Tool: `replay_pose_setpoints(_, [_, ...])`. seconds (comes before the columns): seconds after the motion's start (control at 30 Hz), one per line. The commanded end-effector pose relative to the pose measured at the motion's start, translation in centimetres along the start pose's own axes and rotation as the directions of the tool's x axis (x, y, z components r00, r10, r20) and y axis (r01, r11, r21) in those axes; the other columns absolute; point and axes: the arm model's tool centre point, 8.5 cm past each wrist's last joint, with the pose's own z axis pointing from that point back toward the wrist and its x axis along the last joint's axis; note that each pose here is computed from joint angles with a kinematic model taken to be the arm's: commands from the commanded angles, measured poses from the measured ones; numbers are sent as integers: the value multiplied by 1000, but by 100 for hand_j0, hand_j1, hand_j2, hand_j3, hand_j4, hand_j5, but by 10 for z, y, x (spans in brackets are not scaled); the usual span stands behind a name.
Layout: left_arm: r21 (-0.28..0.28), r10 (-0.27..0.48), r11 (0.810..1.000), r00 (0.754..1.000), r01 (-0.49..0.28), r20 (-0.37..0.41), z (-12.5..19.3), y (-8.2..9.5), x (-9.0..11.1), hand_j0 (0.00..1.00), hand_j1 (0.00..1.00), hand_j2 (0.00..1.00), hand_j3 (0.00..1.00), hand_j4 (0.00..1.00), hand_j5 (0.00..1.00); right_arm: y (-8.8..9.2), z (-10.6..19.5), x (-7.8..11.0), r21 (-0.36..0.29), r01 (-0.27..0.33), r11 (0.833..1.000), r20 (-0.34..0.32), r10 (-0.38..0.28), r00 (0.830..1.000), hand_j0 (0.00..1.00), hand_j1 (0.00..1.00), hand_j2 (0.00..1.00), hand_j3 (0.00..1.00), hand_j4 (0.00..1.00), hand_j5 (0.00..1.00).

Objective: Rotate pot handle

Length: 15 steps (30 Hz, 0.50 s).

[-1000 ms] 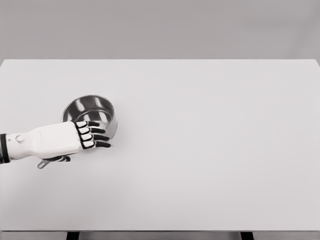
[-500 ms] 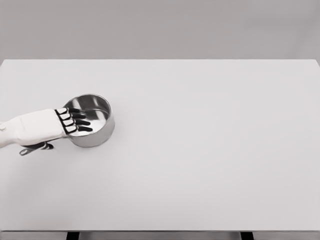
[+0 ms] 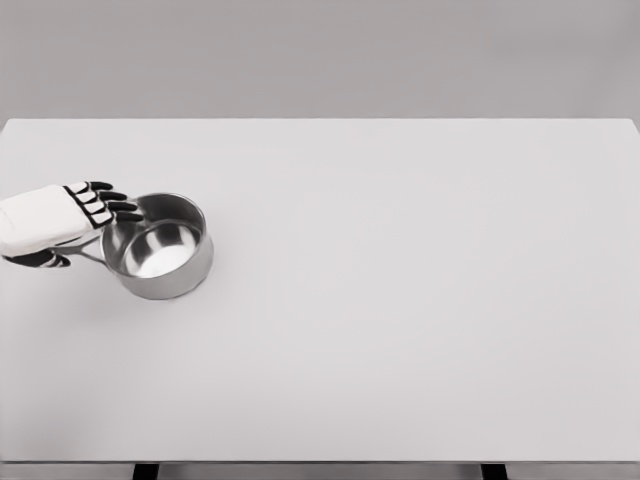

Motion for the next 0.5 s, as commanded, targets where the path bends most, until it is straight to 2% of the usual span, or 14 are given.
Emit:
replay_pose_setpoints(0.0, [-1, 26, 1000, 999, -26, -39, 0, -8, -11, 100, 100, 100, 100, 100, 100, 0, 0, 0, 0, 0, 1000, 0, 0, 1000, 100, 100, 100, 100, 100, 100])
replay_pose_setpoints(0.2, [0, 34, 999, 996, -34, -82, -1, -12, -26, 100, 100, 100, 100, 100, 100, 0, 0, 0, 0, 0, 1000, 0, 0, 1000, 100, 100, 100, 100, 100, 100])
replay_pose_setpoints(0.47, [15, 11, 1000, 997, -10, -77, -11, -6, -26, 100, 100, 100, 100, 100, 100, 0, 0, 0, 0, 0, 1000, 0, 0, 1000, 100, 100, 100, 100, 100, 100])
